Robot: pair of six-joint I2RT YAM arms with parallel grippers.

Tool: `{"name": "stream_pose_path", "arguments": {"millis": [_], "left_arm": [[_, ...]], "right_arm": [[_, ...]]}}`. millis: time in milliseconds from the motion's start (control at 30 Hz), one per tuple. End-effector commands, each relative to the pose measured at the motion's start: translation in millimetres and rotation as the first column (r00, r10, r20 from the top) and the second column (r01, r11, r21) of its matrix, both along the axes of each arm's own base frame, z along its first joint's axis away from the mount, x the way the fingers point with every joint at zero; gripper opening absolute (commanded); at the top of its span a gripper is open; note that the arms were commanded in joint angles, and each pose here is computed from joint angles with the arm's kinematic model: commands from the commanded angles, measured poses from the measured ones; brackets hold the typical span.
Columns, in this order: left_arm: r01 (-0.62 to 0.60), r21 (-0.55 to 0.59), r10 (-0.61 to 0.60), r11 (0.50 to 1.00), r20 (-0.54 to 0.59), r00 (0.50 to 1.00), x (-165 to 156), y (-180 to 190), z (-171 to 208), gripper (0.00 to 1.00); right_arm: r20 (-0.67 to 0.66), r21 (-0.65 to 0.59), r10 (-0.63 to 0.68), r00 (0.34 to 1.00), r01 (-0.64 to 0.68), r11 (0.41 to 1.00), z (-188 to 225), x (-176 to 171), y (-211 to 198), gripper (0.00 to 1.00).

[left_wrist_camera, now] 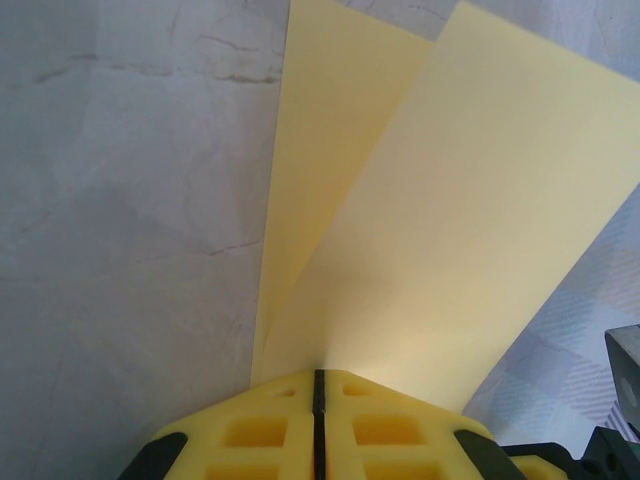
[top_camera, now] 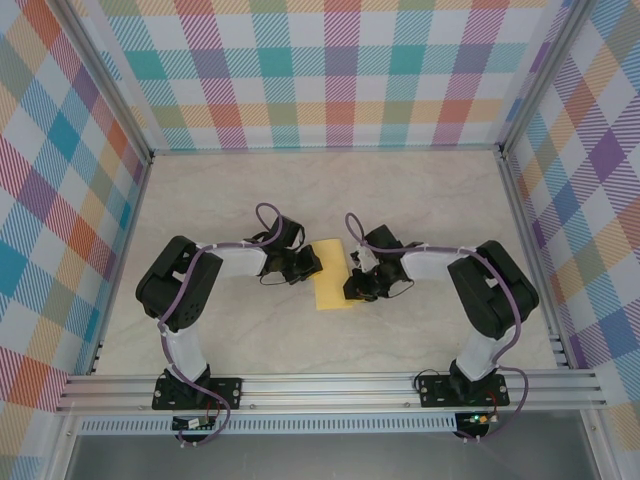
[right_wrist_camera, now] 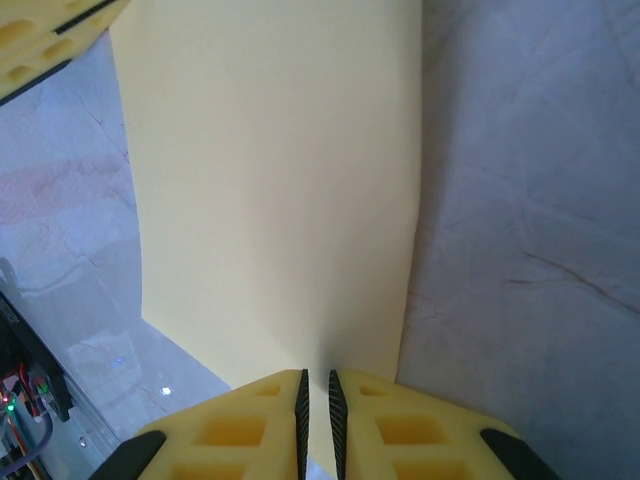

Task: Fold a paper plane with a square sheet of paper (pick it up from the middle)
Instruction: Fold the square sheet of paper in half at the center of the table.

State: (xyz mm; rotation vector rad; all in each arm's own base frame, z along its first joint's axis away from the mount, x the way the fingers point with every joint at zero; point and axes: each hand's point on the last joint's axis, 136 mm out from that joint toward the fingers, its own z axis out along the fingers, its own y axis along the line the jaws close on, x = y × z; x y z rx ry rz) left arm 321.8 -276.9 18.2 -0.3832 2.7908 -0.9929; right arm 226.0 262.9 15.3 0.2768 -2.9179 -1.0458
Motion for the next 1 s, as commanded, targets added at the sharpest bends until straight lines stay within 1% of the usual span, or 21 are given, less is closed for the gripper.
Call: {"name": "stream_pose_path", "arguments": {"millis": [0, 67, 133, 200, 267, 367, 467, 633, 767, 967], "left_arm": [[-0.04, 0.161, 0.057, 0.986, -0.104, 0.993, -25, 31, -37, 0.1], [-0.04, 0.159, 0.056, 0.986, -0.101, 0.993, -24, 30, -36, 0.1], [-0.037, 0.157, 0.053, 0.987, -0.099, 0.994, -24, 30, -35, 0.1], [-0.033, 0.153, 0.049, 0.988, -0.099, 0.994, -24, 29, -34, 0.1], [-0.03, 0.153, 0.045, 0.988, -0.094, 0.995, -23, 29, -33, 0.1], [-0.028, 0.155, 0.044, 0.987, -0.096, 0.994, -24, 29, -33, 0.1], [-0.028, 0.158, 0.044, 0.987, -0.097, 0.994, -24, 29, -33, 0.1], [-0.025, 0.161, 0.043, 0.987, -0.109, 0.993, -26, 30, -35, 0.1], [-0.02, 0.158, 0.039, 0.987, -0.116, 0.992, -27, 29, -37, 0.1], [-0.015, 0.167, 0.037, 0.986, -0.129, 0.991, -31, 31, -39, 0.1]], "right_arm": [[-0.081, -0.071, 0.005, 0.997, -0.011, 0.997, -11, -31, -19, 0.16], [-0.06, -0.059, 0.011, 0.998, -0.015, 0.998, -1, -29, -18, 0.16], [-0.009, -0.038, 0.008, 1.0, -0.009, 0.999, 13, -20, -13, 0.16], [0.07, -0.007, -0.012, 0.997, 0.012, 1.0, 31, -2, -5, 0.16], [0.165, 0.01, -0.056, 0.985, 0.055, 0.998, 48, 24, 1, 0.17], [0.26, 0.007, -0.118, 0.958, 0.121, 0.993, 56, 62, 9, 0.17], [0.258, 0.021, -0.154, 0.954, 0.154, 0.988, 48, 91, 20, 0.17], [0.271, 0.068, -0.189, 0.944, 0.177, 0.982, 41, 124, 33, 0.16], [0.246, 0.072, -0.217, 0.945, 0.206, 0.976, 27, 138, 33, 0.16], [0.204, 0.073, -0.255, 0.945, 0.245, 0.967, 8, 145, 26, 0.16]]}}
